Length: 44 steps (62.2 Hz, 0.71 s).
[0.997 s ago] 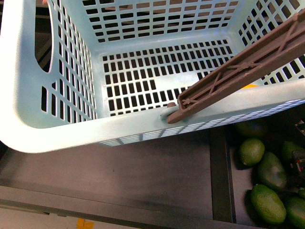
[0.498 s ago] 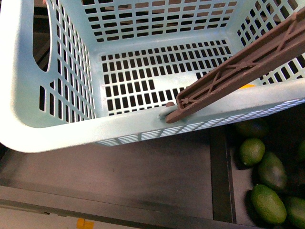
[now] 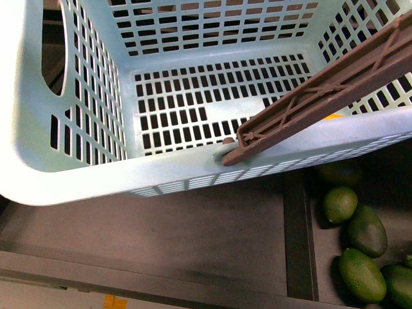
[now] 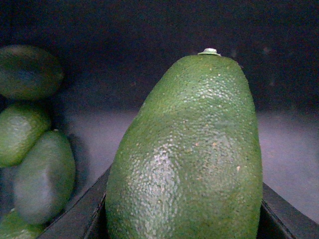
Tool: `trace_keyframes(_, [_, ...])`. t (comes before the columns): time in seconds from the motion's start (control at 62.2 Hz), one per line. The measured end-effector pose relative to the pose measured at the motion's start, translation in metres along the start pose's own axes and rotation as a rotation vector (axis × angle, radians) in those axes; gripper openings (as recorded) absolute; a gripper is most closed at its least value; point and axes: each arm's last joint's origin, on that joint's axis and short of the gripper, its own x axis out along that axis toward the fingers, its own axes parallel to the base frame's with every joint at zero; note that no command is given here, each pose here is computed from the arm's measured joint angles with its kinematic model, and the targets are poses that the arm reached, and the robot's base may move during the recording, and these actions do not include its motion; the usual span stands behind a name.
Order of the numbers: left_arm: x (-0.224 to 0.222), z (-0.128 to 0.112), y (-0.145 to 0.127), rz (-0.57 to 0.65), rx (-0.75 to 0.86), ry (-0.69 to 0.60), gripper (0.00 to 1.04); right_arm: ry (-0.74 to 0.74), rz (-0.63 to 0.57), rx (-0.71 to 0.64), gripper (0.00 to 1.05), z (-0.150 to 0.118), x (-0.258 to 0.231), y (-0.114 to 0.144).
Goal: Pick mango and avocado into basket
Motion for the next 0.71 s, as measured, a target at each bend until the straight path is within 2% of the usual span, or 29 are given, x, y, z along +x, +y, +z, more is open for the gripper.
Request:
trace_keyframes(0.177, [0.000,0.000,0.000,0.000,0.000,-0.001,0.16,-0.132,-0.110,0.036,0.54,0.023,-0.056,-0.006])
trace_keyframes(0.354, [0.000,0.000,0.000,0.000,0.000,-0.001,0.16,-0.246,-0.135,0.040,0.54,0.045,-0.103,0.008])
trace_keyframes(0.546, [0.000,0.000,0.000,-0.001,-0.001,0.001,0.16,-0.397,-0.093,0.002,0.54,0.076,-0.142,0.044])
trace_keyframes(0.707, [0.000,0.000,0.000,0.001,0.000,-0.001,0.16,-0.506,0.008,-0.030,0.54,0.106,-0.155,0.105])
